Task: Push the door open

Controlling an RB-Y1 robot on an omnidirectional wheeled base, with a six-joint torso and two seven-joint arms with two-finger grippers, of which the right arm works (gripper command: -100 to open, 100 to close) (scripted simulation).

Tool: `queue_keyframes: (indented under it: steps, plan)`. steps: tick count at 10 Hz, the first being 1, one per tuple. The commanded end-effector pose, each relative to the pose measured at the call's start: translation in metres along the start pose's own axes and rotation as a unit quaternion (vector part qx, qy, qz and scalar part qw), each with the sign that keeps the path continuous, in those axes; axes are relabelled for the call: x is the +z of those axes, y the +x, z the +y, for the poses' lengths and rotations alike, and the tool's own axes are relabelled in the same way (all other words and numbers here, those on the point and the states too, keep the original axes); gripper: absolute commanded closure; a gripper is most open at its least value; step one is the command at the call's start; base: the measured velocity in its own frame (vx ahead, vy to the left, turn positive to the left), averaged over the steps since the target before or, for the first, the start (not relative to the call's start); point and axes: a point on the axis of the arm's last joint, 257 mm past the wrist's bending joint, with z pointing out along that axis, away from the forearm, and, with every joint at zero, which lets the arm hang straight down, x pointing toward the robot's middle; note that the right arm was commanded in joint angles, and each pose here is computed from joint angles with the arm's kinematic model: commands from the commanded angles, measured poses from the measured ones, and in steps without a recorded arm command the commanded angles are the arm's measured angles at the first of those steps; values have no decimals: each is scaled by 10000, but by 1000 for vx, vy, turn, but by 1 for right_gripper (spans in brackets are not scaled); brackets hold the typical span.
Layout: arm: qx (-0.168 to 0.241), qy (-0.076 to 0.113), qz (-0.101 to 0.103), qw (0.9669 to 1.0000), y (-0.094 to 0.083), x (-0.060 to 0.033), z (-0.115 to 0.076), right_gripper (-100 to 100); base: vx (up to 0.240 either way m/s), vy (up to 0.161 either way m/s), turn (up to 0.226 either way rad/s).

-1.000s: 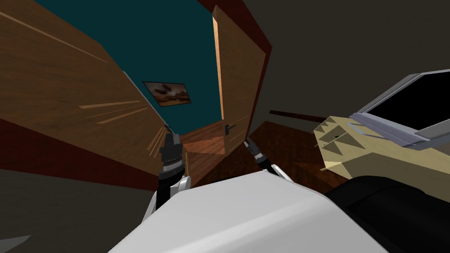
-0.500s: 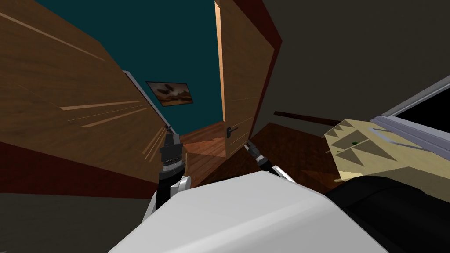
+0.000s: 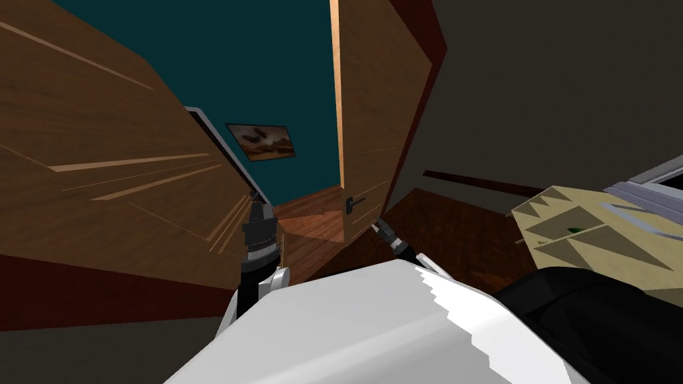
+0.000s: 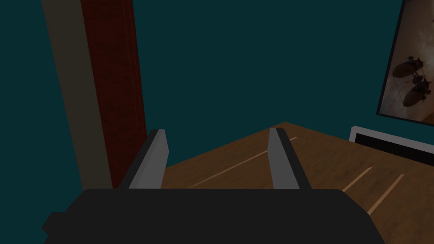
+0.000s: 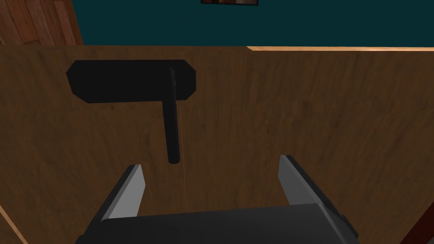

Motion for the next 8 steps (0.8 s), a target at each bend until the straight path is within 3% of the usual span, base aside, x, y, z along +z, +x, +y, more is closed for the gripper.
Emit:
queue_keyframes:
  steps: [1,5,8]
  plan:
    - [77,126,68,9999,-9,-68,-109,-100,125,-56,62]
    - [251,452,210,9984,-47,-222,-343,-100,212,-84,77]
    - [236,428,115,9987,-92,-146,-342,-100,140,18,53]
